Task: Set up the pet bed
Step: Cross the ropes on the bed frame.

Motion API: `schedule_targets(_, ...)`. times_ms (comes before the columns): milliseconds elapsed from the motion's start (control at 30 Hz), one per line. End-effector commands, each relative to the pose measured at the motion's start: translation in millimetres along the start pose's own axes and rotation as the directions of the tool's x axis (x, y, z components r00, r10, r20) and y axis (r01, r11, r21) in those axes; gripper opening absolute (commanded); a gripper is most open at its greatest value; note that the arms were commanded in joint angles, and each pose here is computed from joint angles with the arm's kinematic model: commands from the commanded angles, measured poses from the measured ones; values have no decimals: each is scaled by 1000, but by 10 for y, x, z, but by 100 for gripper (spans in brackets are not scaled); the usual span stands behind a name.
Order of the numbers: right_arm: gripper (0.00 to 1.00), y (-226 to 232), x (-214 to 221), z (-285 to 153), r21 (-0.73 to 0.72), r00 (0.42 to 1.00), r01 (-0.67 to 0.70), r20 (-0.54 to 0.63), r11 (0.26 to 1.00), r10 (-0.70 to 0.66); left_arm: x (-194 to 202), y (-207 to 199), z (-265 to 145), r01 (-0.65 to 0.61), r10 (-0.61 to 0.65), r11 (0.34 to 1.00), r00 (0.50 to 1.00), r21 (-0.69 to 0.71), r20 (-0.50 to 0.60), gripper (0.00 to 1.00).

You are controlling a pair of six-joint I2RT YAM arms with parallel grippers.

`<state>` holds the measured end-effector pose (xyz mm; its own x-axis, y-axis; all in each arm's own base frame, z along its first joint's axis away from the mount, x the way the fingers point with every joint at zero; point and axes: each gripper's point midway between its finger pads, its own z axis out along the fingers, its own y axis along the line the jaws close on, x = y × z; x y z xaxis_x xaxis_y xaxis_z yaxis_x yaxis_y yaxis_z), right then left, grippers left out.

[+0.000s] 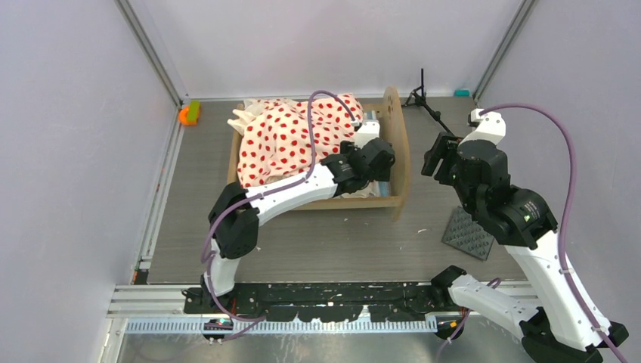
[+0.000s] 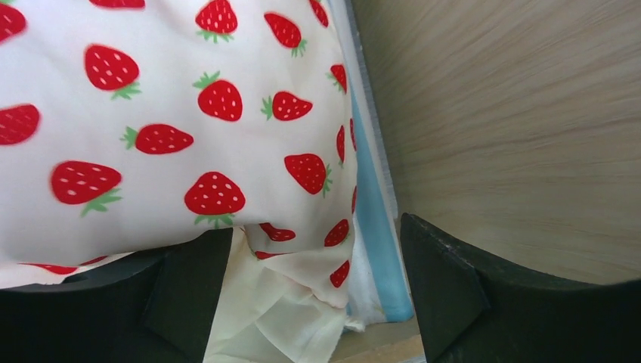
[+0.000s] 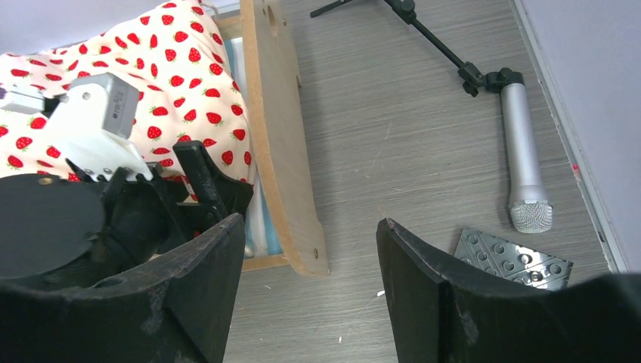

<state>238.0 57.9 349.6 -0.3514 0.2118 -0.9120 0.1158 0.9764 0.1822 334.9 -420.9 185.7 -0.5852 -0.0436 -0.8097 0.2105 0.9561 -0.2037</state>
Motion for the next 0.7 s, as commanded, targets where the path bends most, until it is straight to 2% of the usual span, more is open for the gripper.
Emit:
schedule_targets(0, 69, -57, -49, -29, 20, 999, -27, 32, 999, 26, 35, 100, 90, 60, -60, 997, 998, -49, 1, 80)
schedule_targets(100, 69, -63, -21, -16, 24, 999, -21, 26, 1000, 20, 81, 152, 157, 46, -47, 997, 999, -70, -18, 72)
schedule_targets(233, 69, -82, 13, -28, 22, 1000, -19, 25, 1000, 18, 27, 308, 198, 53, -55, 995, 998, -85, -32, 43)
schedule_targets(433, 69, -6, 184, 26, -29, 1000, 4, -13, 1000, -5, -366, 518, 106, 128, -128, 992, 992, 3, -13, 12)
schedule_targets(533, 69, 95, 260, 42, -89, 1000, 1, -26, 996, -3, -571, 643, 16, 141, -140, 988, 990, 65, -15, 4)
schedule_targets(667, 69, 298, 343, 39, -214, 999, 8, -31, 977, -15, -845, 789, -149, 141, -141, 976, 990, 164, -12, 0)
